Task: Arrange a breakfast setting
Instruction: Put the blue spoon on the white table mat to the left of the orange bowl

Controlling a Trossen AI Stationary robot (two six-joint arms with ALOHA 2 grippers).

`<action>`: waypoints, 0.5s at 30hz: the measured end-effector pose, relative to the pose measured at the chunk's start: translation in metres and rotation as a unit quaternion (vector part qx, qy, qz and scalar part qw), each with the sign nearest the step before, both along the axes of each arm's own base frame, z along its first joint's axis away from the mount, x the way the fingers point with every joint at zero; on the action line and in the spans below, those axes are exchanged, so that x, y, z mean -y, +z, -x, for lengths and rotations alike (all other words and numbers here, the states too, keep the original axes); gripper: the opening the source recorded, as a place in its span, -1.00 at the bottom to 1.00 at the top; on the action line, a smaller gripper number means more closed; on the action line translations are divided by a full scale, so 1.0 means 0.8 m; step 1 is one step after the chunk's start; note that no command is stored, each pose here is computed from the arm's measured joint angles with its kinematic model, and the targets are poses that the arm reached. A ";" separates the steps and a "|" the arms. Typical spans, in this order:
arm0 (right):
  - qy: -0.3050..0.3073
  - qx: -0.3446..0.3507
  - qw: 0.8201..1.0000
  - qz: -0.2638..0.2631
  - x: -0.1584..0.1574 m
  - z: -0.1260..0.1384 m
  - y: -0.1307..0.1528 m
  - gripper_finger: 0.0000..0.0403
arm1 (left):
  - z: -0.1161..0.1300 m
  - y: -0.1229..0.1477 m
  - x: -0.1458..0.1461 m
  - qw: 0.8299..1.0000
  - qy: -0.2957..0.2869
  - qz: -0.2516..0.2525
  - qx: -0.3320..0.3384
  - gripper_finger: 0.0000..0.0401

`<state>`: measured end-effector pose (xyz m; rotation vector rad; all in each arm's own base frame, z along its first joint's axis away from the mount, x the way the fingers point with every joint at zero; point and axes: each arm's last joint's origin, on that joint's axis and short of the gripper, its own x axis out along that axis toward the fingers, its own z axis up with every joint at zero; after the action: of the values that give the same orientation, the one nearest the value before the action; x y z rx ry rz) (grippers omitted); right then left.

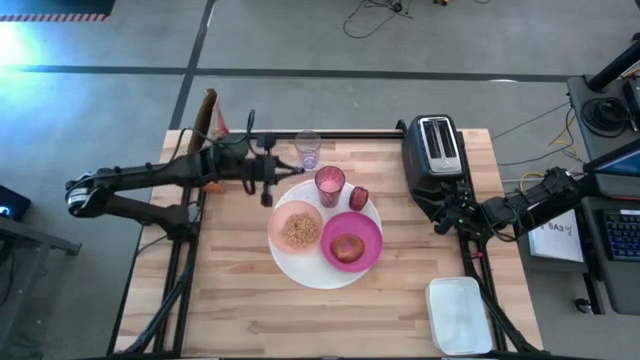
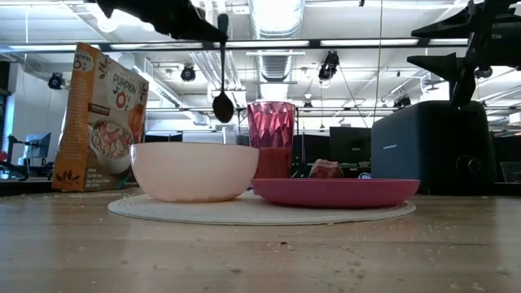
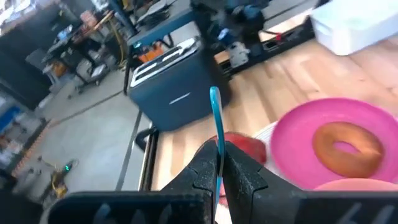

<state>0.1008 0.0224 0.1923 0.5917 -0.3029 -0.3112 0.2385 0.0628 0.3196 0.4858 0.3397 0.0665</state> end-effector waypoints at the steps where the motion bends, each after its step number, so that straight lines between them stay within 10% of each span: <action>1: 0.000 0.000 1.000 0.000 0.000 0.000 0.000 -0.05 | 0.001 0.002 0.007 1.000 -0.003 -0.008 0.000 -1.00; 15: 0.000 0.000 1.000 0.000 0.000 0.000 0.000 -0.05 | 0.047 -0.020 0.053 0.982 0.073 -0.012 -0.173 -1.00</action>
<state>0.1007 0.0224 0.1923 0.5917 -0.3029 -0.3111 0.2011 0.0206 0.3040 0.4964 0.7164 0.1291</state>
